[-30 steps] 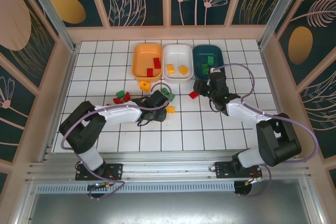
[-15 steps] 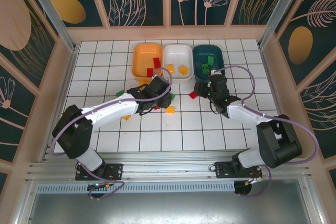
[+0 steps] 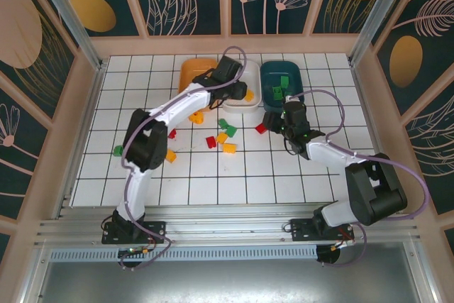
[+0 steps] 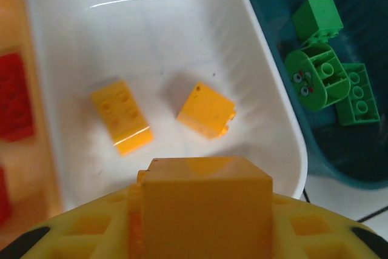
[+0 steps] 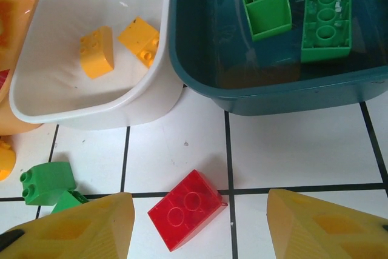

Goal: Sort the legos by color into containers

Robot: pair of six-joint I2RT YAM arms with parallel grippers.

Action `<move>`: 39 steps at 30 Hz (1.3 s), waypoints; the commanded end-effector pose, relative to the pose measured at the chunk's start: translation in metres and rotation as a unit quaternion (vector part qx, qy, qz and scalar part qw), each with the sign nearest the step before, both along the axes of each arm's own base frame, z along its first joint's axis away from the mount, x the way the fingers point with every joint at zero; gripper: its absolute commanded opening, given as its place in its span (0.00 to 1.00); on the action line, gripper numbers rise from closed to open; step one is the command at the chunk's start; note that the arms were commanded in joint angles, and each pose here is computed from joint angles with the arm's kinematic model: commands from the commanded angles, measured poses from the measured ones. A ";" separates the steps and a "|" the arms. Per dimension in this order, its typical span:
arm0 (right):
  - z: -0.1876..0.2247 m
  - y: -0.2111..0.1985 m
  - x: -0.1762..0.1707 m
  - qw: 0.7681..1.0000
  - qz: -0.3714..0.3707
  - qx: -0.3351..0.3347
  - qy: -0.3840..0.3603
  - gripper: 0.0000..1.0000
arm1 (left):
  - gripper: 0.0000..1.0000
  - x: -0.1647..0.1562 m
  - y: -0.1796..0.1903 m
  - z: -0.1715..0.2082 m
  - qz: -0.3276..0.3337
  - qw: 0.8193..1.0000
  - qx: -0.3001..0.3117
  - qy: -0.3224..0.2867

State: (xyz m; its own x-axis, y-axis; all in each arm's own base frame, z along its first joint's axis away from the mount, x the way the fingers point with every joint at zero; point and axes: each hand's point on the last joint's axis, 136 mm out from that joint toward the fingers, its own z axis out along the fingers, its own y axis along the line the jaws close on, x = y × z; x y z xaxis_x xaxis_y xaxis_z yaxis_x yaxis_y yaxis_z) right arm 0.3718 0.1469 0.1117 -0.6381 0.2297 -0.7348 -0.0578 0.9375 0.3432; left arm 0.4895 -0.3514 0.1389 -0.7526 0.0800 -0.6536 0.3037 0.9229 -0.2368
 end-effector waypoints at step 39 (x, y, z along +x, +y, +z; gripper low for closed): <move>0.004 -0.106 -0.015 0.967 -0.182 0.177 -0.026 0.81 | 0.83 -0.109 -0.075 -0.059 -0.201 0.978 0.042 0.022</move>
State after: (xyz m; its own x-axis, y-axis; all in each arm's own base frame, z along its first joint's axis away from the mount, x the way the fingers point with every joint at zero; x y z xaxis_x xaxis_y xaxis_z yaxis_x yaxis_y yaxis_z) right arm 0.3542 0.0355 0.1031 -0.4590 0.6378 -0.6185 0.2820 0.7647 0.5793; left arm 0.3717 -0.4189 0.0832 -0.7073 0.3984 -0.5839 0.6100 0.7615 -0.2192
